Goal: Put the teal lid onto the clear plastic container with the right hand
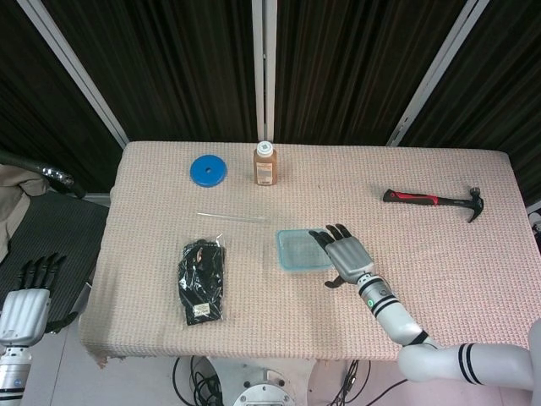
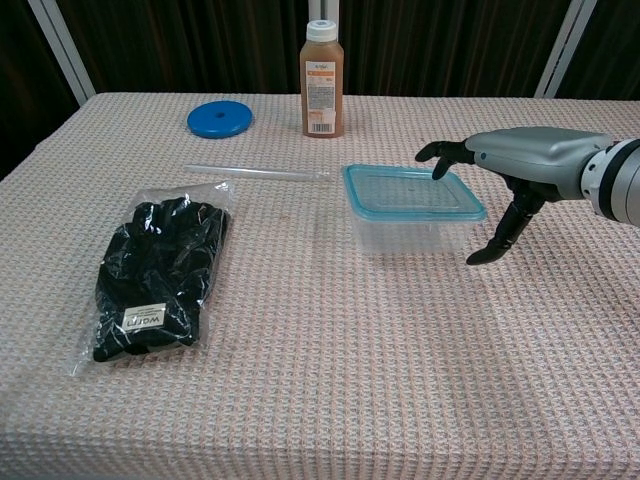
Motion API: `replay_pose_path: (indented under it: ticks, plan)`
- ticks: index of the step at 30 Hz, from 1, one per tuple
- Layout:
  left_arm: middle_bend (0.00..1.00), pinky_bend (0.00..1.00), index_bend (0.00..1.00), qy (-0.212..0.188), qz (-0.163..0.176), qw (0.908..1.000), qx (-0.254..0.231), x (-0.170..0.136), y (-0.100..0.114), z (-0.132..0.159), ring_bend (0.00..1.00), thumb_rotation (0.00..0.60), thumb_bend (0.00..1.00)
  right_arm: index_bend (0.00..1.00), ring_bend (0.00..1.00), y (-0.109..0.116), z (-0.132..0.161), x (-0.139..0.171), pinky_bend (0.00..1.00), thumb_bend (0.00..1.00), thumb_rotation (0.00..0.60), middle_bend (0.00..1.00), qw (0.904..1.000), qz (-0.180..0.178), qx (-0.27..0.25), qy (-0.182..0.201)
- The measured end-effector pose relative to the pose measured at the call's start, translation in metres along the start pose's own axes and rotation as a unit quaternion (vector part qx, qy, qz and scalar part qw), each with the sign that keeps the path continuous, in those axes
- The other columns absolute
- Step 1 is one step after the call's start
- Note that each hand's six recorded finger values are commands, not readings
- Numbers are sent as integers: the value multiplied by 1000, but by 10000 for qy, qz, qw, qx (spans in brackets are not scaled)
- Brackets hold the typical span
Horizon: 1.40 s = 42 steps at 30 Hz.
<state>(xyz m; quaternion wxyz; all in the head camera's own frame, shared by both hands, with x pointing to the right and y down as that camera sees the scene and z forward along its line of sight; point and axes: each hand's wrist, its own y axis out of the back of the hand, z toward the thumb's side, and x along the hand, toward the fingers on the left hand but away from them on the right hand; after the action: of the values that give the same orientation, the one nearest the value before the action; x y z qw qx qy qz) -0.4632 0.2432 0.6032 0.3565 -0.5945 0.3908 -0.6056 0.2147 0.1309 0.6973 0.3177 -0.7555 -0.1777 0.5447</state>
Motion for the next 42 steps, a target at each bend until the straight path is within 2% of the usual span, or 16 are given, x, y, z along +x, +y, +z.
replay_pose_path:
  ticks: [7,16,24,34,38,42]
  plan:
    - [33,2,69,10,26,10000,4,-1,1,0,0,600,0,0,0,19,21,12,0,2,600,114,9986,-318,92,416]
    - [33,2,69,44,16,10000,-4,-3,0,-1,0,600,0,0,0,19,59,-5,0,2,600,114,9953,-83,342,902]
    - [32,2,69,91,-26,10000,-27,-4,-2,-4,0,600,0,0,0,8,67,-24,0,2,600,114,9956,147,471,801]
    - [33,2,69,68,-41,10000,-26,-3,-4,-3,0,600,0,0,0,-5,65,-30,0,2,600,127,9958,362,493,689]
    - [33,3,69,80,-45,10000,-27,-3,-4,-4,0,600,0,0,0,-6,65,-31,0,2,600,126,9957,357,487,704]
    - [32,2,69,100,-28,9999,-32,-5,-3,-5,0,600,0,0,0,1,65,-27,0,2,600,125,9958,179,485,757]
